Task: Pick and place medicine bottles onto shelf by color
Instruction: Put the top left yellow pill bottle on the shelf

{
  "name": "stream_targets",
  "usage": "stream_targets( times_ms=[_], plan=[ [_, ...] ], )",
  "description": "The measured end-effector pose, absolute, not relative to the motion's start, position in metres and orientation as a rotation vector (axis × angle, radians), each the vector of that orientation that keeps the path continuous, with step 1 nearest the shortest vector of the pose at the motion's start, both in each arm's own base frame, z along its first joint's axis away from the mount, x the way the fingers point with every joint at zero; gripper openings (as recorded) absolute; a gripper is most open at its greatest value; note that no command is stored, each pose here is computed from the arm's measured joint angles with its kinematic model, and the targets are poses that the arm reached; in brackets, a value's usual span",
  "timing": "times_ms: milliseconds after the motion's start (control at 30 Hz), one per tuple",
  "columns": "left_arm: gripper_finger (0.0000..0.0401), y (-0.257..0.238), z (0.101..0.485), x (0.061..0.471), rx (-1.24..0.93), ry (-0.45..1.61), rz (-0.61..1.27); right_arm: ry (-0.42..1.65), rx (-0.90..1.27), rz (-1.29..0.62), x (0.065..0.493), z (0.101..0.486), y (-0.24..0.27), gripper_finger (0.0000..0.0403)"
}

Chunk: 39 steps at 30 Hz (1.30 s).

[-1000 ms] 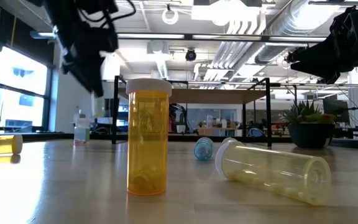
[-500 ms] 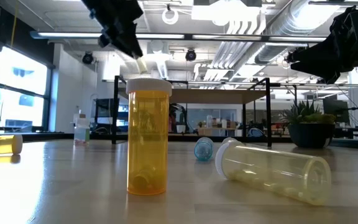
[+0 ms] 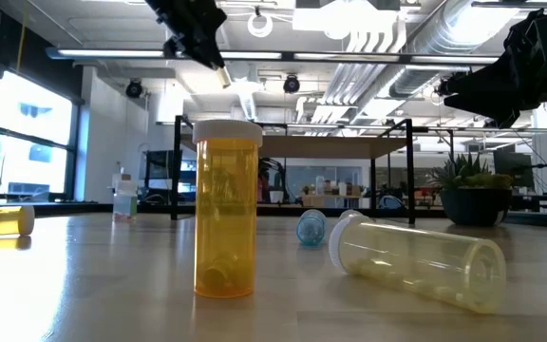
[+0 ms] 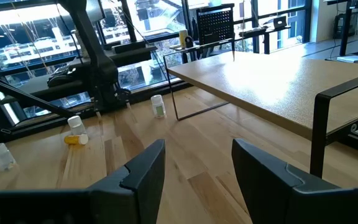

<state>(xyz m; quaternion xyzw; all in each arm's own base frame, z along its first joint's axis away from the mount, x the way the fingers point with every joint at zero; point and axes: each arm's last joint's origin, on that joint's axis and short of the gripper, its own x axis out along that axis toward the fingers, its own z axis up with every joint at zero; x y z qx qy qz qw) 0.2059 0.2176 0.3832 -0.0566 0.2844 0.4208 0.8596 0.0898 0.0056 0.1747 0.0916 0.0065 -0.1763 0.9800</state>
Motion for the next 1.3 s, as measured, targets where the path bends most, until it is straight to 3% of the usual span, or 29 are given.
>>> stream_targets(
  times_ms=[267,533,1300],
  plan=[
    [0.0109,0.268,0.349,0.219,-0.311,0.783,0.848,0.013,0.184,-0.355,0.09,0.175,0.006,0.0177],
    [0.0109,0.28,0.313,0.236,-0.385,0.971,0.799,0.013,0.184,-0.355,0.09,0.175,0.006,0.0177],
    [0.0109,0.268,0.309,0.249,-0.306,1.054,0.856,0.013,0.184,-0.355,0.09,0.175,0.006,0.0177]
  ],
)
